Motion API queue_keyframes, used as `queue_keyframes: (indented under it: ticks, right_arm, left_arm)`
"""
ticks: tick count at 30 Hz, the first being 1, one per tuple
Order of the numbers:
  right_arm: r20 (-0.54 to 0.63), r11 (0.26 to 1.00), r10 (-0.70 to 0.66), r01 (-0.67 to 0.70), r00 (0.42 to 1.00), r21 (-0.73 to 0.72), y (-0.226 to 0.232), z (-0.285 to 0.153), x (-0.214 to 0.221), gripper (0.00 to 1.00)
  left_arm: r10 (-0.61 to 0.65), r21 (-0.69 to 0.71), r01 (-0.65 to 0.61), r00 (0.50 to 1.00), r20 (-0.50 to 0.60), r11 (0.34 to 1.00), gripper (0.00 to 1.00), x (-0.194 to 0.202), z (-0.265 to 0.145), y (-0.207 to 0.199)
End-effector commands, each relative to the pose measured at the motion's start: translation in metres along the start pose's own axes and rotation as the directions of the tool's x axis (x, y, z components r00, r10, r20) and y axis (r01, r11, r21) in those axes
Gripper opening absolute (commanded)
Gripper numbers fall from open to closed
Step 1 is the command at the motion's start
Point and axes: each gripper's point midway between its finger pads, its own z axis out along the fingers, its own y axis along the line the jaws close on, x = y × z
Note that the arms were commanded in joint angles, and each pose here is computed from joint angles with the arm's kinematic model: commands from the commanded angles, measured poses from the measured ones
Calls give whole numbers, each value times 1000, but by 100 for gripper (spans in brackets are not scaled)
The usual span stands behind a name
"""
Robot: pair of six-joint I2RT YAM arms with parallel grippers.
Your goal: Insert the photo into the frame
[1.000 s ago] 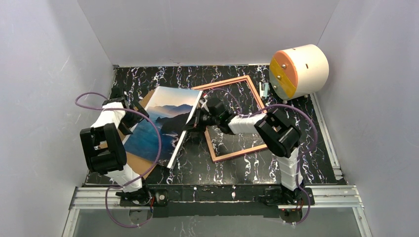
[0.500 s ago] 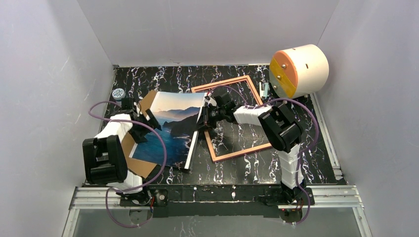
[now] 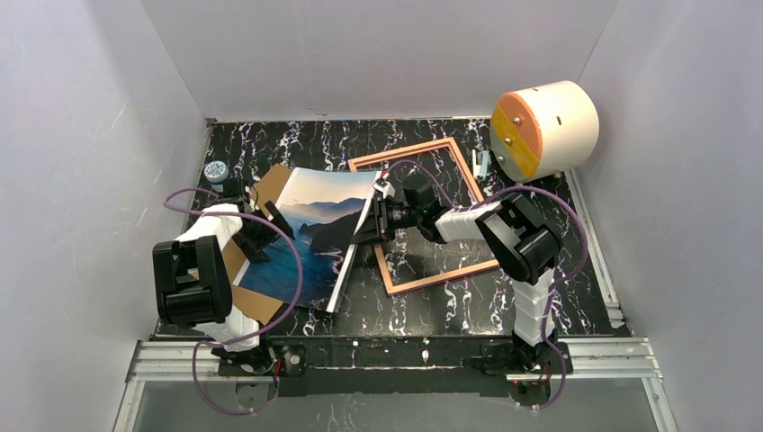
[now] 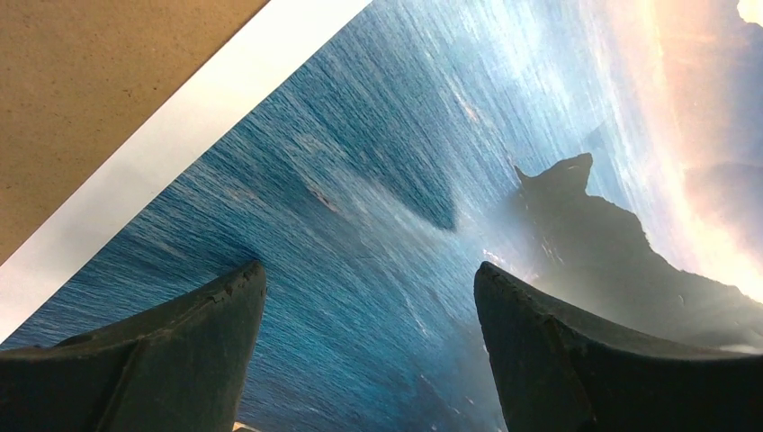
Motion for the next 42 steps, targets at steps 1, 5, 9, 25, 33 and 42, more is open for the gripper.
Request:
queue_keyframes:
  ticks: [1, 5, 9, 25, 33, 42]
  right_arm:
    - [18, 962, -212, 211, 977, -170, 56, -11, -6, 32]
    - [5, 940, -281, 277, 960, -197, 60, -11, -5, 25]
    - [-4, 920, -334, 326, 942, -218, 63, -10, -6, 18]
    - [30, 925, -368, 369, 929, -87, 45, -5, -22, 1]
    - [47, 982, -185, 183, 982, 51, 54, -14, -33, 1]
    - [21, 985, -128, 124, 992, 121, 96, -32, -39, 1]
  left_arm:
    - [4, -50, -6, 999, -46, 999, 83, 7, 8, 11]
    - [6, -56, -9, 999, -49, 998, 83, 7, 9, 12]
    - [9, -60, -12, 998, -54, 998, 83, 7, 9, 12]
    - [12, -86, -17, 998, -58, 996, 84, 5, 10, 16]
    - [13, -96, -1, 993, 121, 995, 92, -38, -26, 2]
    - [40, -52, -27, 962, 271, 998, 98, -84, -78, -29]
